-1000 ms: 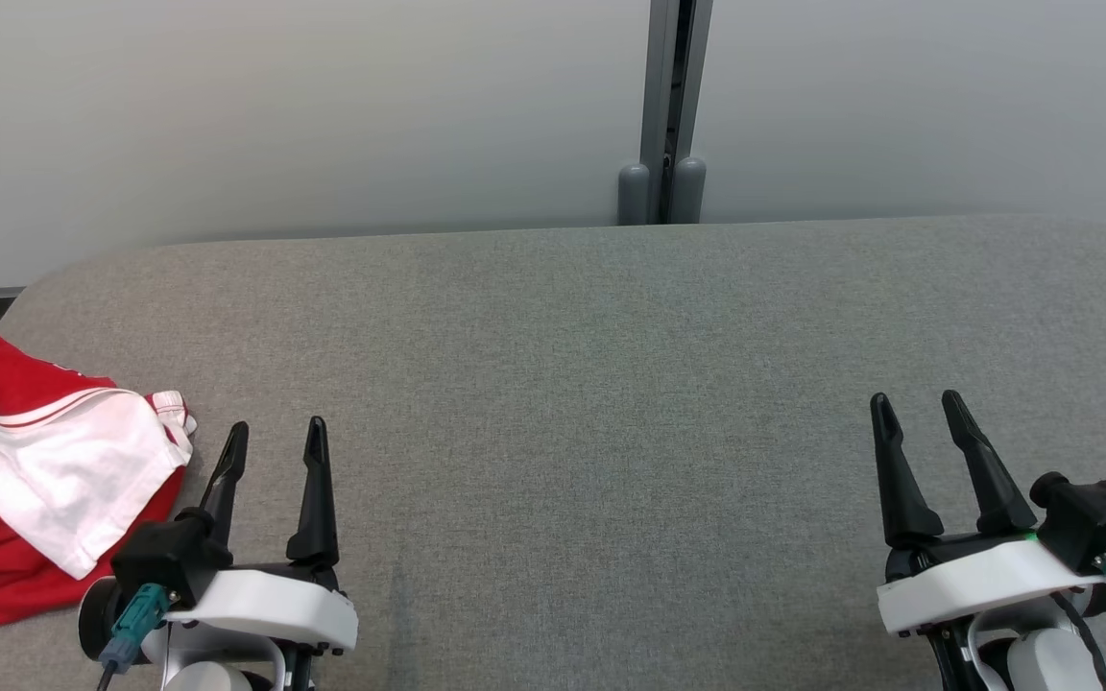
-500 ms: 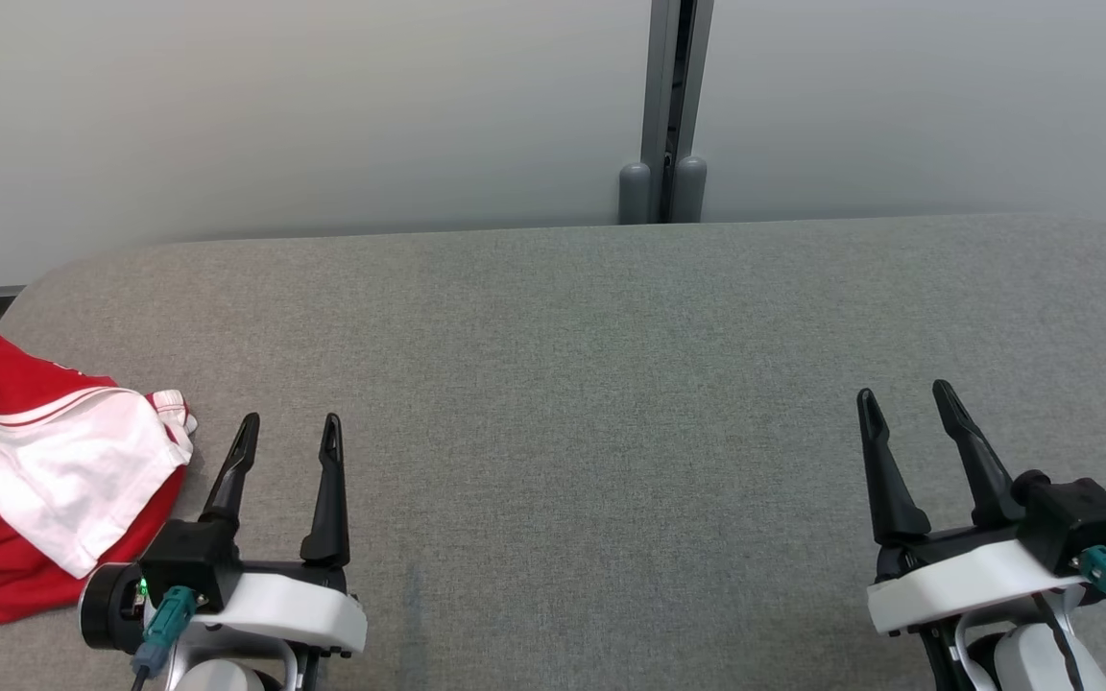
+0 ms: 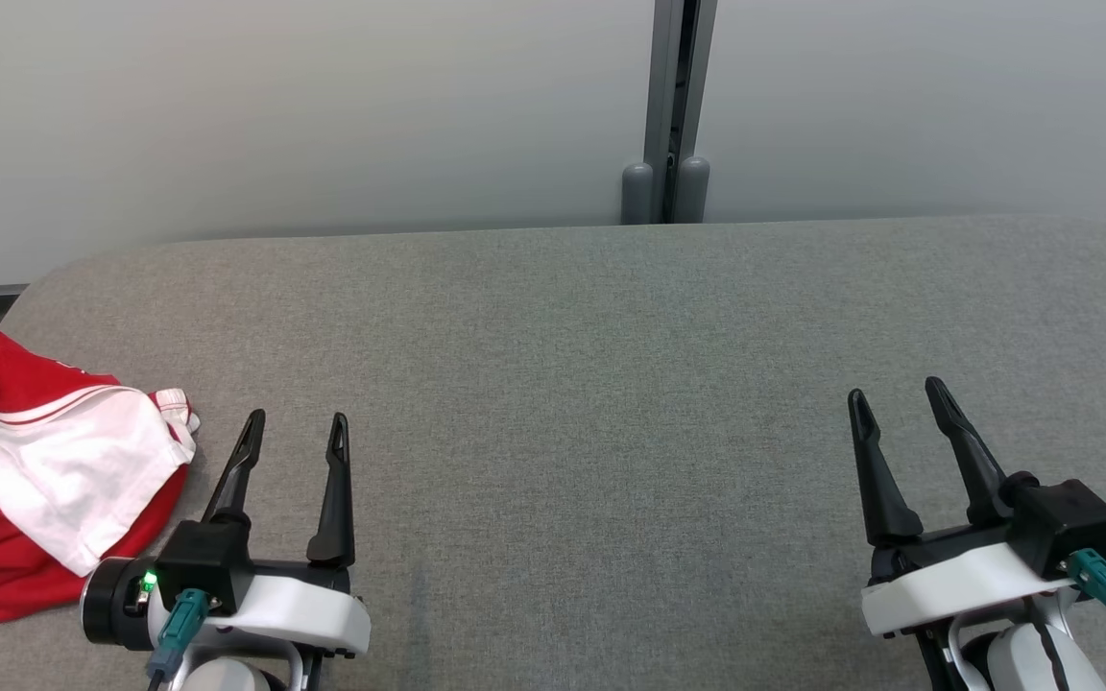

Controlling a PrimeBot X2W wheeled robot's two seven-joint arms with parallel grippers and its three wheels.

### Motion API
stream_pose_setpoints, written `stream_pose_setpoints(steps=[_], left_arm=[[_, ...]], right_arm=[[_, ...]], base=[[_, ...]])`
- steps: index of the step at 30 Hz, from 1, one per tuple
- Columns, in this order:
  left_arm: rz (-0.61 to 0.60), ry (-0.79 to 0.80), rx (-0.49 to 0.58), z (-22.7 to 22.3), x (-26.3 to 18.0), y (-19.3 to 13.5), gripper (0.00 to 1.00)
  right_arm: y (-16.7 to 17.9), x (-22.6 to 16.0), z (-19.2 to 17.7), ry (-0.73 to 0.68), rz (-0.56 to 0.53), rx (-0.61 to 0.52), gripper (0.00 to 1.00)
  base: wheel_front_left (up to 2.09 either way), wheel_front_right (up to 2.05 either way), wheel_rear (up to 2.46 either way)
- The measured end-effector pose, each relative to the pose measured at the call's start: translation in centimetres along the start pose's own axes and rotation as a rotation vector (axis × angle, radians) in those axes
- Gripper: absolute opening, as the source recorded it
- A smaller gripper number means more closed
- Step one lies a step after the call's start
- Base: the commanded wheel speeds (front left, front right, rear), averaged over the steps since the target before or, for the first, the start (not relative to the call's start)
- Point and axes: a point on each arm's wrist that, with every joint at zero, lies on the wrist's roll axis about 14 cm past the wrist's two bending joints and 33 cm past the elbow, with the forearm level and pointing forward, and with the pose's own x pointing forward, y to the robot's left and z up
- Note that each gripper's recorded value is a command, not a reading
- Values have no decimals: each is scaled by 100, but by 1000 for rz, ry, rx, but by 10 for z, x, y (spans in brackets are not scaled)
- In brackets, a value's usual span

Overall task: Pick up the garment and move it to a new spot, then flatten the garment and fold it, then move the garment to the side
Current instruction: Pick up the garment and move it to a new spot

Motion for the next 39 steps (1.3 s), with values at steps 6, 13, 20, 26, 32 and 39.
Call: stream_pose_setpoints(steps=[6, 13, 20, 26, 32, 39], left_arm=[[2, 2, -4, -1, 0, 0, 100], [2, 5, -4, -2, 0, 0, 100], [5, 7, -5, -2, 0, 1, 100], [12, 11, -12, -3, -1, 4, 100], [38, 10, -16, -3, -3, 13, 100], [118, 11, -21, -1, -14, 39, 100]], right_arm=[[1, 0, -1, 3, 2, 2, 100], [1, 0, -2, 6, 1, 4, 100], [1, 0, -4, 11, 0, 12, 100], [2, 1, -6, 17, 4, 17, 100], [14, 6, -12, 29, 36, 38, 100], [39, 16, -21, 49, 105, 87, 100]], base=[[0, 0, 0], [0, 0, 0], [0, 0, 0], [0, 0, 0], [0, 0, 0], [0, 0, 0]])
